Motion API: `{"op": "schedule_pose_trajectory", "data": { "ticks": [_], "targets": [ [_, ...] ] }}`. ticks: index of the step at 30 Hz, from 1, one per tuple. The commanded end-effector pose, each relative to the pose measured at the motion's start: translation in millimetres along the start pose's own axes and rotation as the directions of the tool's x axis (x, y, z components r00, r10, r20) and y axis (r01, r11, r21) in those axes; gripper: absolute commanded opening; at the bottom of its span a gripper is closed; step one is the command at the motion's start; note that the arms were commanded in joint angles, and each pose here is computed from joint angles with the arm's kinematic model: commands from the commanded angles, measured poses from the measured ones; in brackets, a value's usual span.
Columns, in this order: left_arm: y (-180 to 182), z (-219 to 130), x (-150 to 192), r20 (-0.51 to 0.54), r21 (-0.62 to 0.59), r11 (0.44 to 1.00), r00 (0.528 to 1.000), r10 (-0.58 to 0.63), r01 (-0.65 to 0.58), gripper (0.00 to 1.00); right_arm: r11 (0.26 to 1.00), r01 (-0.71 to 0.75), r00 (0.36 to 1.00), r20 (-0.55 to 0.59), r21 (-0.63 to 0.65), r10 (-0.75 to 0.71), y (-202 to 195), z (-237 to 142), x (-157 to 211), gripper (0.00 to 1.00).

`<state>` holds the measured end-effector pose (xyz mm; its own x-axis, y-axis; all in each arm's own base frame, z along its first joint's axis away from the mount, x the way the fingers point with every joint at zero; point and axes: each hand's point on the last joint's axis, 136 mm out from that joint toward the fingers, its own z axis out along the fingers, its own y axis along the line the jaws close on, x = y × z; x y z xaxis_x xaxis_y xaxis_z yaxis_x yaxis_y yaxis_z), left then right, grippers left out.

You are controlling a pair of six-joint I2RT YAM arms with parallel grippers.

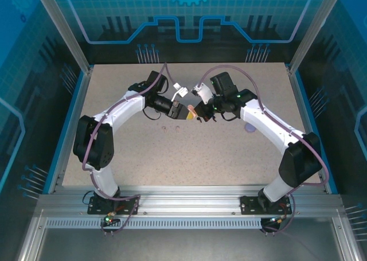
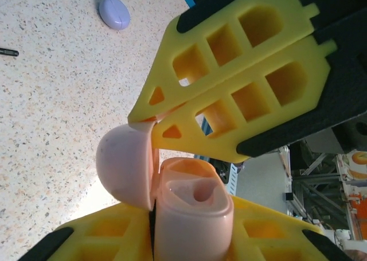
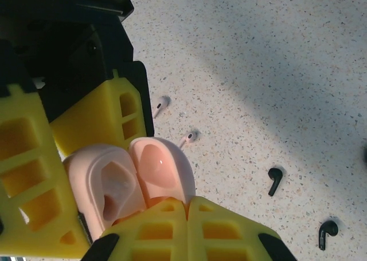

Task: Insert the wireless bluetooth earbuds into the charging case

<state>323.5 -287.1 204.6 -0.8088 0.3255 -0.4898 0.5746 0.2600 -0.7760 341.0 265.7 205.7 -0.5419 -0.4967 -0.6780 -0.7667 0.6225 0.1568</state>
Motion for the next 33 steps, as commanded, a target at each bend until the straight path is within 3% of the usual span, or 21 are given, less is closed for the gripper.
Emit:
{"op": "schedule_pose_trajectory", "data": {
  "ticks": [1, 10, 13, 15, 18, 22, 24, 28, 33],
  "targets": [
    [-11, -5, -4, 0.026, 0.020, 0.999, 0.999, 0.028, -0.028, 0.27, 1.000, -0.007, 1.000, 0.027, 0.002, 0.007, -2, -4, -9, 0.00],
    [-12, -9, -7, 0.062, 0.004, 0.999, 0.997, 0.046, -0.047, 0.03, 1.000, -0.013, 0.999, 0.036, 0.006, 0.013, -2, -6, -10, 0.00],
    [-11, -12, -8, 0.075, -0.012, 0.998, 0.996, 0.056, -0.056, 0.00, 1.000, -0.021, 0.999, 0.046, 0.015, 0.020, -3, -8, -12, 0.00],
    [-12, -15, -8, 0.084, -0.023, 0.998, 0.995, 0.061, -0.059, 0.00, 0.998, -0.044, 0.998, 0.057, 0.039, 0.041, -9, -11, -15, 0.10],
    [-12, -20, -6, 0.101, -0.055, 0.996, 0.992, 0.075, -0.070, 0.00, 0.994, -0.098, 0.991, 0.093, 0.057, 0.092, -18, -22, -21, 0.34],
    [-4, -37, -8, 0.181, -0.144, 0.986, 0.978, 0.108, -0.082, 0.00, 0.985, -0.172, 0.973, 0.164, 0.029, 0.165, -21, -51, -30, 0.46],
    [1, -53, -10, 0.247, -0.209, 0.975, 0.960, 0.129, -0.078, 0.00, 0.977, -0.214, 0.960, 0.193, 0.024, 0.205, -21, -65, -30, 0.54],
    [3, -81, -12, 0.362, -0.352, 0.932, 0.906, 0.218, -0.084, 0.00, 0.944, -0.329, 0.933, 0.165, 0.024, 0.320, -23, -70, -19, 0.59],
    [-13, -115, -21, 0.500, -0.502, 0.860, 0.780, 0.377, -0.094, 0.00, 0.884, -0.463, 0.886, 0.064, 0.059, 0.460, -23, -34, 2, 0.60]
  ]
}}
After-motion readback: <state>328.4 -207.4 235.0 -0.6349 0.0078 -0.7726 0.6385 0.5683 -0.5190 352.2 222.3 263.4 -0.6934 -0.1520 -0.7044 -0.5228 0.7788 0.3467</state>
